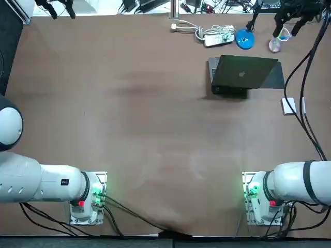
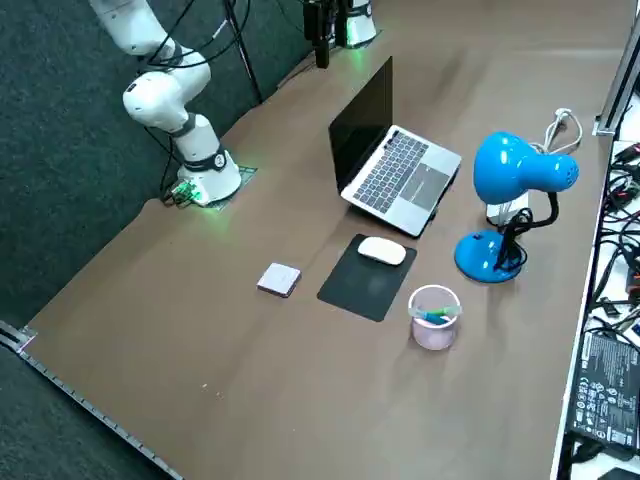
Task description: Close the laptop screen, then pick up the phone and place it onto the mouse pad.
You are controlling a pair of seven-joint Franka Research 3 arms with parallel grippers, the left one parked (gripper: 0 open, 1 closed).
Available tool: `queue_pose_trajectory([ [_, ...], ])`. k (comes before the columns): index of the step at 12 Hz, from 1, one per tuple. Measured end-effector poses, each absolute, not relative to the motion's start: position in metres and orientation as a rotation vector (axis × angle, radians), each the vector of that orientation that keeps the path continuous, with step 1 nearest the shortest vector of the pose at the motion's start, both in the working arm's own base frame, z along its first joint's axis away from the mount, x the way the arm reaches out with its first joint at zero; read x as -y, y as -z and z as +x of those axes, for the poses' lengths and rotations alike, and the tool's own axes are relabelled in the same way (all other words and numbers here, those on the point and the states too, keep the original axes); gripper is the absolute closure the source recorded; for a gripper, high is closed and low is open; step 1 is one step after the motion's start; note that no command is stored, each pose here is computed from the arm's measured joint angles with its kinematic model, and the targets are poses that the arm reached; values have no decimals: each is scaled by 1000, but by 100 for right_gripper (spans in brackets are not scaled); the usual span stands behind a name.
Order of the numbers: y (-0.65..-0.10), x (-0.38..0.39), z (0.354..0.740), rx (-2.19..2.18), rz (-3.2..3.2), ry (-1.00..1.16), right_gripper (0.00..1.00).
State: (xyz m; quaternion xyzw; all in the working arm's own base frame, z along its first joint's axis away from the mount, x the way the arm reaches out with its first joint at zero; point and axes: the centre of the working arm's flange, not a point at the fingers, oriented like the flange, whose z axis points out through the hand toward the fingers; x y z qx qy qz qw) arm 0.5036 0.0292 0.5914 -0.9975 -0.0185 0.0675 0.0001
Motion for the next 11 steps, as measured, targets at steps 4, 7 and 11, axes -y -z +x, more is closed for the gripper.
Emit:
queue_pose_trajectory([
  [4, -570, -51, 503, -33, -3095, -274, 20],
  [7, -537, -84, 501, -100, -3105, -309, 28],
  [11, -510, -102, 498, -111, -3114, -332, 41],
])
